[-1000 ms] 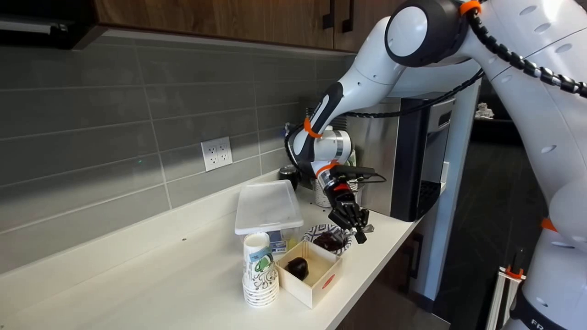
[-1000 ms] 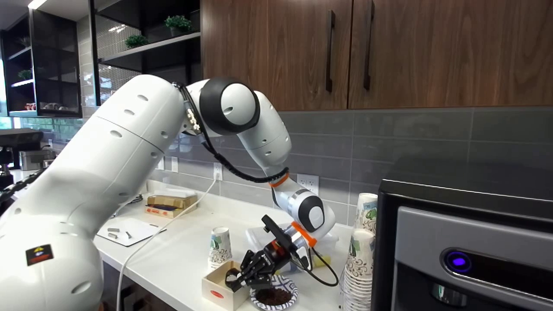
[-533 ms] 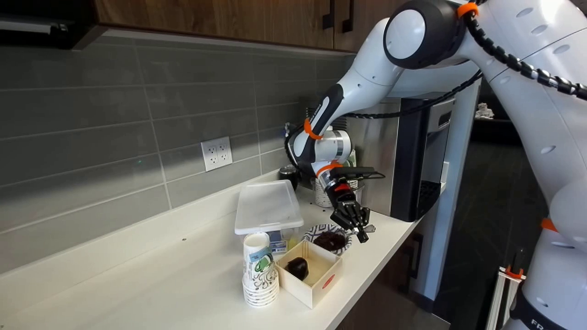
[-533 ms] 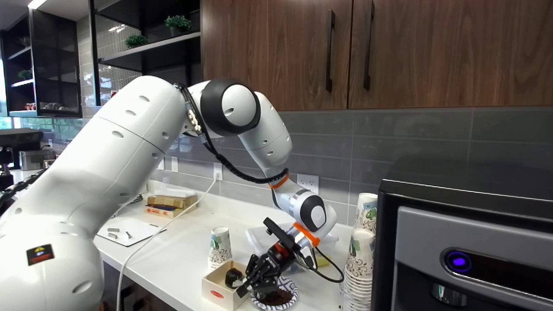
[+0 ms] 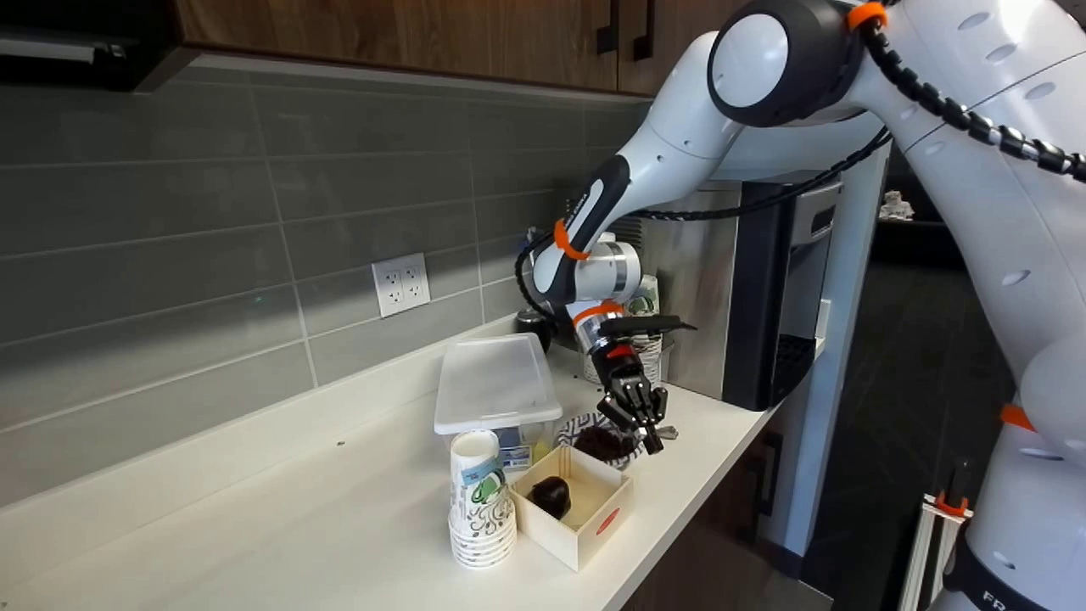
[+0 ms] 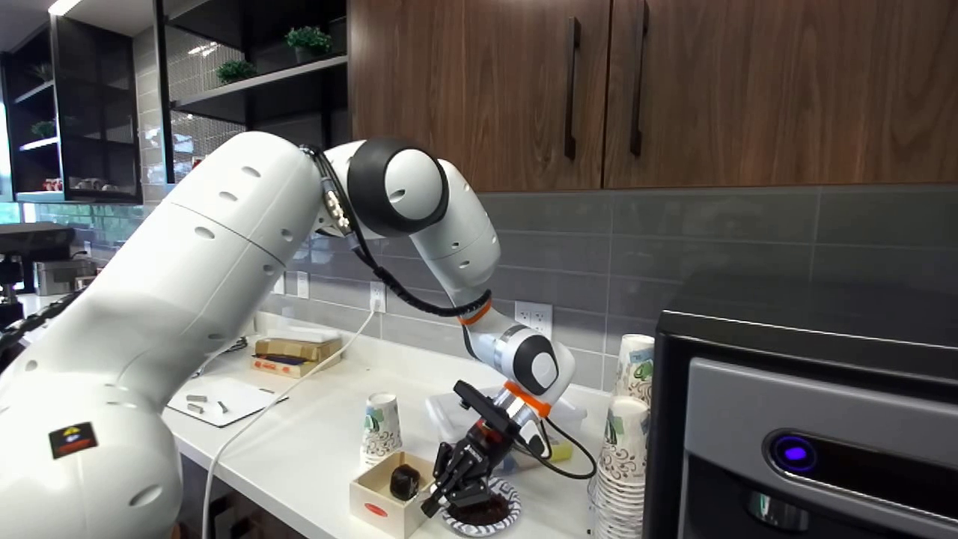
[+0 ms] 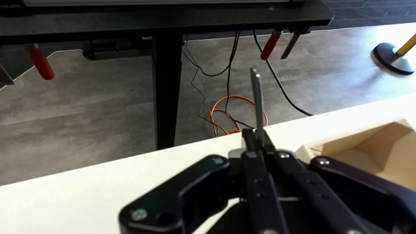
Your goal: Stir the contents of the paper plate with a spoon
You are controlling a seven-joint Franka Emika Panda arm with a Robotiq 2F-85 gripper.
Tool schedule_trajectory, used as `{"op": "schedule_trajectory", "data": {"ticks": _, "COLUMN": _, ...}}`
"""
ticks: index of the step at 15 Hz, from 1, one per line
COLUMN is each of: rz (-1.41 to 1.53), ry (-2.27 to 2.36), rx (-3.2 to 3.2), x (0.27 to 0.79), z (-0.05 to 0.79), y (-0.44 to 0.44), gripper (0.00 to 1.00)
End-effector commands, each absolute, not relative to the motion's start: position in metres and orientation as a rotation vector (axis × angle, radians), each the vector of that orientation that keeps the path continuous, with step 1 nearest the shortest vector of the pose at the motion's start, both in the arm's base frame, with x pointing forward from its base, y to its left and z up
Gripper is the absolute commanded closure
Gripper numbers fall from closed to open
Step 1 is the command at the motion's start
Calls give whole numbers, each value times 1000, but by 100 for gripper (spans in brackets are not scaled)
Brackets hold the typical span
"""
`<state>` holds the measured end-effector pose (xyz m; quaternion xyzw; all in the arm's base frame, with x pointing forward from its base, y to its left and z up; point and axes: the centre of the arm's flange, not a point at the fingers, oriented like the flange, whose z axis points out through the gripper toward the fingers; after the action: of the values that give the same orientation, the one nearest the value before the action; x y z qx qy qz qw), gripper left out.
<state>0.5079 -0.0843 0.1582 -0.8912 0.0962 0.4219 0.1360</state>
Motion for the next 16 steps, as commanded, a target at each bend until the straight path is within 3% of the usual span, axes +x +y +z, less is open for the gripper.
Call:
{"op": "schedule_trajectory", "data": {"ticks": 1, "rz": 1188, "ry": 209, "rx": -2561, "x": 515, "z": 158, "y": -73, "gripper": 99}}
{"op": "schedule_trajectory", "data": {"ticks": 16, "rz": 1398, "ry": 213, "rx": -2367, "x": 494, "z": 165, "y": -84, "gripper": 99}}
